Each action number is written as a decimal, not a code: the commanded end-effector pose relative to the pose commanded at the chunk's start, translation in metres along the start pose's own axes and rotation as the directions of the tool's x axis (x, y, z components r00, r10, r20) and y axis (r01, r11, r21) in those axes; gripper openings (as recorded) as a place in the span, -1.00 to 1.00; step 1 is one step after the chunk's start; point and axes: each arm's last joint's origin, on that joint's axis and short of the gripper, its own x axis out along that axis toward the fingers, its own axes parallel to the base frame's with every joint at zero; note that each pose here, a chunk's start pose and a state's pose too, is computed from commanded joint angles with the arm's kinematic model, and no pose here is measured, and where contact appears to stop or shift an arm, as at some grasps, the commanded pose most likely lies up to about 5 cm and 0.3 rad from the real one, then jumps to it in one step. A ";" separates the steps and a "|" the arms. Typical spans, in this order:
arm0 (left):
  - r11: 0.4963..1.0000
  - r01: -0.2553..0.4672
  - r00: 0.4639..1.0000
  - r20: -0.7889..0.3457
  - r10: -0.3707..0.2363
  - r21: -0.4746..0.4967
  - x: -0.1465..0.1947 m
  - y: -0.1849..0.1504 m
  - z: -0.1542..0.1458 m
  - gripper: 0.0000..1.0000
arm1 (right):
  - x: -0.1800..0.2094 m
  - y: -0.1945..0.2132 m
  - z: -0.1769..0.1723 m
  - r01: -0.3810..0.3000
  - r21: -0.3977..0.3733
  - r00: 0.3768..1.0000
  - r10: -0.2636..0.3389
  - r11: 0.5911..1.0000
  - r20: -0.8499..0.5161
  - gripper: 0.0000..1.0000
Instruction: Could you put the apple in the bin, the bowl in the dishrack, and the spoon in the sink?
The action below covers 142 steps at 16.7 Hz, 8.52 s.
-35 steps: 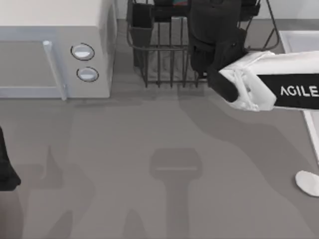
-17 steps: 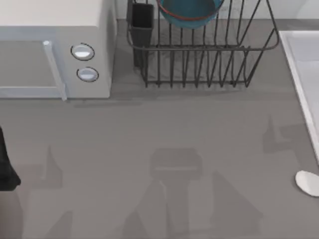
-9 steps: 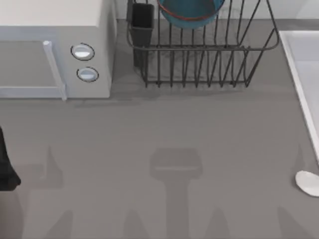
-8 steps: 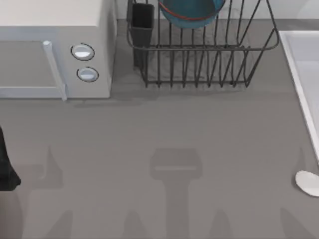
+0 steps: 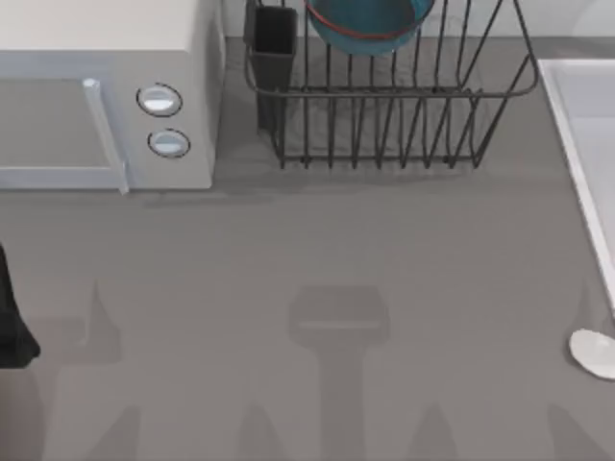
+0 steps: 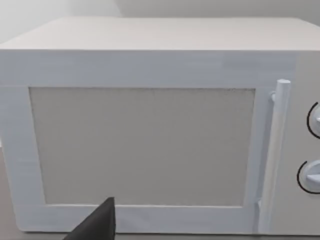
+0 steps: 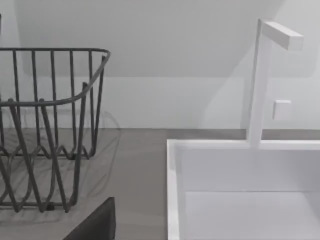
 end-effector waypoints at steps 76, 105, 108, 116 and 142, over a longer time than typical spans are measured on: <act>1.000 0.000 1.000 0.000 0.000 0.000 0.000 0.000 0.000 1.00 | 0.127 -0.028 0.001 -0.845 0.015 -0.014 0.006 0.535 -1.000 -1.00; 1.000 0.000 1.000 0.000 0.000 0.000 0.000 0.000 0.000 1.00 | 0.330 -0.060 0.076 -0.855 0.032 -0.033 0.008 0.518 -0.999 -1.00; 1.000 0.000 1.000 0.000 0.000 0.000 0.000 0.000 0.000 1.00 | 0.359 -0.065 0.064 -0.852 0.024 -0.023 0.007 0.523 -1.000 -1.00; 1.000 0.000 1.000 0.000 0.000 0.000 0.000 0.000 0.000 1.00 | 0.391 -0.071 0.038 -0.843 -0.006 0.009 0.004 0.538 -1.000 -1.00; 1.000 0.000 1.000 0.000 0.000 0.000 0.000 0.000 0.000 1.00 | 0.392 -0.071 -0.007 -0.843 -0.007 0.011 0.004 0.538 -1.000 -0.25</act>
